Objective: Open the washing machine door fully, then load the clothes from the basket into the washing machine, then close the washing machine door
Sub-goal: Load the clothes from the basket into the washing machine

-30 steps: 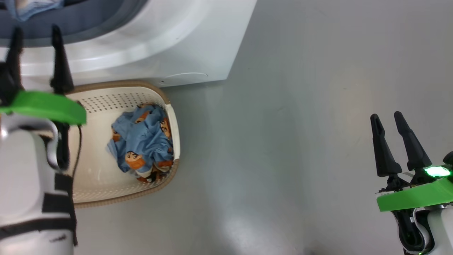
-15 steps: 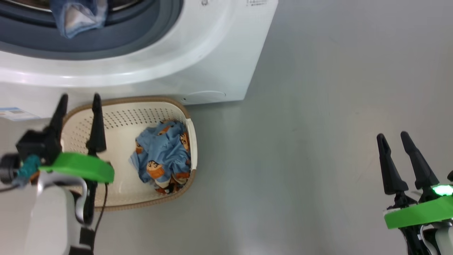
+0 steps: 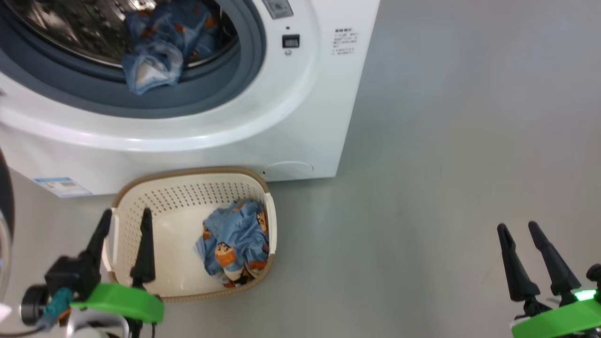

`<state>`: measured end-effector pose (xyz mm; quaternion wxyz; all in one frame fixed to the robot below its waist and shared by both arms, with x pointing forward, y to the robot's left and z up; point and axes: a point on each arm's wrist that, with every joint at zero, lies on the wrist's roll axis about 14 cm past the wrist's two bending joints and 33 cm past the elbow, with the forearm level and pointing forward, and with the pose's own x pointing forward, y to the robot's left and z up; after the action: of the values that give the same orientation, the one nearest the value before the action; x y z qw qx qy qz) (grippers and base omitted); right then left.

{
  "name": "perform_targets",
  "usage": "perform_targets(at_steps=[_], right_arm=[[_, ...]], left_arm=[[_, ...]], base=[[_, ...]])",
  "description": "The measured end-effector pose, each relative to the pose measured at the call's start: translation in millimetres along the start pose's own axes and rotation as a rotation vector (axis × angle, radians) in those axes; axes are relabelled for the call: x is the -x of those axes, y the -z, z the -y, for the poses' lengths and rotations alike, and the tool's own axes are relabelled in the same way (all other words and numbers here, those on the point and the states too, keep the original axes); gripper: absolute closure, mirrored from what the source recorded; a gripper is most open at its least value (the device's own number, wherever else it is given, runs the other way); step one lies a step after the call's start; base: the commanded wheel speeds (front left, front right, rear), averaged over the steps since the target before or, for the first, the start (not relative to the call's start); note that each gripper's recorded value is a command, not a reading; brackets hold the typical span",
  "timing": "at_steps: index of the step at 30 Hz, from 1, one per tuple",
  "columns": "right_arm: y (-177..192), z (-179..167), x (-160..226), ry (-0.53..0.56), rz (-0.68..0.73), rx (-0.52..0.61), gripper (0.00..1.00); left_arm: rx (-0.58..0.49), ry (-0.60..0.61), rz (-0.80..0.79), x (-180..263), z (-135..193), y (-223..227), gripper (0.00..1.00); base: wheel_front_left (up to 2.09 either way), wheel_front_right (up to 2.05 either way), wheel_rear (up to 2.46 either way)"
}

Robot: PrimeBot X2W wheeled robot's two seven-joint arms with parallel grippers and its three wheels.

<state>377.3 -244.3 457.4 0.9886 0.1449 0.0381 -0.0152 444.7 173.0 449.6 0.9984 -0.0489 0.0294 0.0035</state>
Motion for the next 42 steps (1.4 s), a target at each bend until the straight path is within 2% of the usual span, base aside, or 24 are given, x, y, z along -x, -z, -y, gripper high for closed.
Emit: perform_targets(at_steps=[11, 18, 28, 37, 42], right_arm=[[-6.9, -0.2, 25.6, 0.001, 0.016, -0.003, 0.00], [-12.5, 3.9, 33.0, 0.014, 0.033, 0.001, 0.00], [-12.5, 4.0, 32.3, 0.015, 0.034, 0.004, 0.00], [-3.9, 4.9, 25.9, 0.024, 0.009, -0.002, 0.00], [-3.0, -0.2, 9.1, 0.008, 0.011, -0.005, 0.00]], left_arm=[[-0.019, -0.034, 0.023, 47.4, -12.3, -12.5, 0.00], [-0.023, -0.046, 0.029, 62.7, -13.2, -15.4, 0.00], [-0.013, -0.040, 0.012, 63.8, -9.3, -10.0, 0.00], [0.002, -0.010, -0.099, 62.4, 2.9, 26.5, 0.00], [0.014, 0.018, -0.148, 45.8, 13.3, 44.4, 0.00]], base=[[0.00, 0.00, 0.00], [0.00, 0.00, 0.00], [0.00, 0.00, 0.00], [0.00, 0.00, 0.00], [0.00, 0.00, 0.00]])
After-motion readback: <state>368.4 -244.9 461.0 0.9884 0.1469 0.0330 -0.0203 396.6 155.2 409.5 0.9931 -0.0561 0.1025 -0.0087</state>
